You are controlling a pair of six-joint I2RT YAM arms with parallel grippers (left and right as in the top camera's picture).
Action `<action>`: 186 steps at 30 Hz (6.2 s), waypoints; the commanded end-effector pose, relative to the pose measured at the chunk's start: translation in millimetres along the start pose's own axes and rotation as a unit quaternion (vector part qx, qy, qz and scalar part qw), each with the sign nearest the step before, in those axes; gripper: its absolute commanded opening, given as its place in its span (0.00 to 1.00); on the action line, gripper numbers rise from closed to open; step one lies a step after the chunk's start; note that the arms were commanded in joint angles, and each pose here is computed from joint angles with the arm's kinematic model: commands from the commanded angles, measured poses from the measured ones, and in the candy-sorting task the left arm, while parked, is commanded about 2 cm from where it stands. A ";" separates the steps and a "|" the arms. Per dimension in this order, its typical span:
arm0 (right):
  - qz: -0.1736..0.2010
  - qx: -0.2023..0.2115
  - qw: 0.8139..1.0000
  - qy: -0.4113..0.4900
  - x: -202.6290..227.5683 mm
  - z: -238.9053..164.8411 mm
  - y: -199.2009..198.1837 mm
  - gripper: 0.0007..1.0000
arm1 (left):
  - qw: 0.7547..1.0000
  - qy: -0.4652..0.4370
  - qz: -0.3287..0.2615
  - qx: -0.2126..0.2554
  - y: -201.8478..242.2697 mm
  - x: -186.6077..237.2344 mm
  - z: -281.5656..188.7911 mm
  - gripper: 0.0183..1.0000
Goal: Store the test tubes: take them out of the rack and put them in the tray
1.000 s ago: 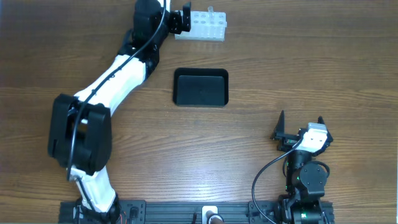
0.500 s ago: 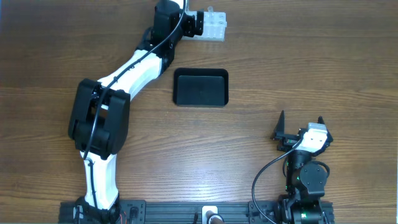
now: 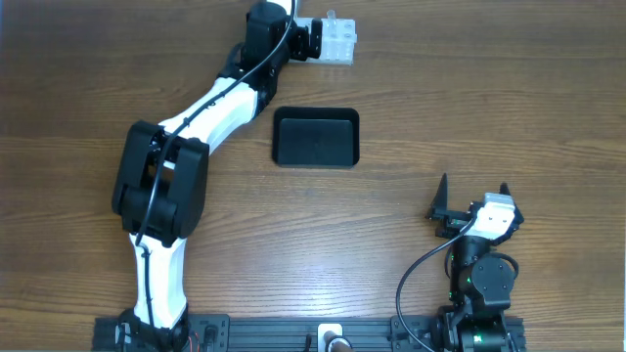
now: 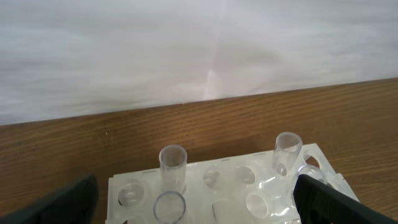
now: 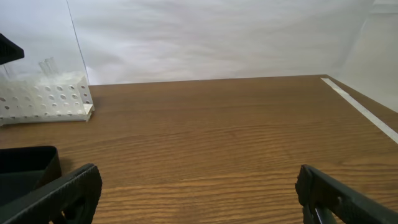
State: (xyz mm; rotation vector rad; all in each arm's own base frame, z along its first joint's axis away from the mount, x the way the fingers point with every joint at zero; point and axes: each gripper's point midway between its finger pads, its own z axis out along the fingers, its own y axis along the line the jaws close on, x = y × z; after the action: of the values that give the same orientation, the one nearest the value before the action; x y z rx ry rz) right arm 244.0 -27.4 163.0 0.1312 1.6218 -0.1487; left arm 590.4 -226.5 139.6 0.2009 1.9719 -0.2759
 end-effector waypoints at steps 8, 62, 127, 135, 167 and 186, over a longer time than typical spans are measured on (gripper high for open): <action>0.000 0.001 1.000 0.000 1.4 0.0 -0.9 0.99 | 1.000 0.004 -0.015 -0.017 1.1 7.3 7.5 1.00; 0.000 0.001 1.000 -0.001 1.3 0.0 -0.9 0.99 | 0.998 0.026 -0.054 -0.020 1.8 25.0 18.3 0.40; 0.000 0.001 1.000 0.000 1.4 0.0 -0.9 0.99 | 0.999 -0.006 0.001 -0.047 -23.7 -152.1 -130.3 0.06; 0.000 0.001 1.000 -0.001 1.3 0.0 -0.9 0.99 | 0.986 0.116 -0.067 -0.100 -33.4 -86.2 -143.2 0.02; 0.000 0.001 1.000 0.000 1.4 0.0 -0.9 0.99 | 0.879 0.415 -0.128 -0.196 -30.6 115.8 -131.3 0.02; 0.000 0.001 1.000 0.000 1.4 0.0 -0.9 0.99 | 0.876 0.435 -0.095 -0.185 -30.1 146.9 -108.1 0.02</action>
State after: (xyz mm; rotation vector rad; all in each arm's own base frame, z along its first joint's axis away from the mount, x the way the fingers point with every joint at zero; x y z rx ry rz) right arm 244.0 -27.4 163.0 0.1312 1.6218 -0.1487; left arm 425.1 -216.3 52.3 -0.2192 2.8993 0.1281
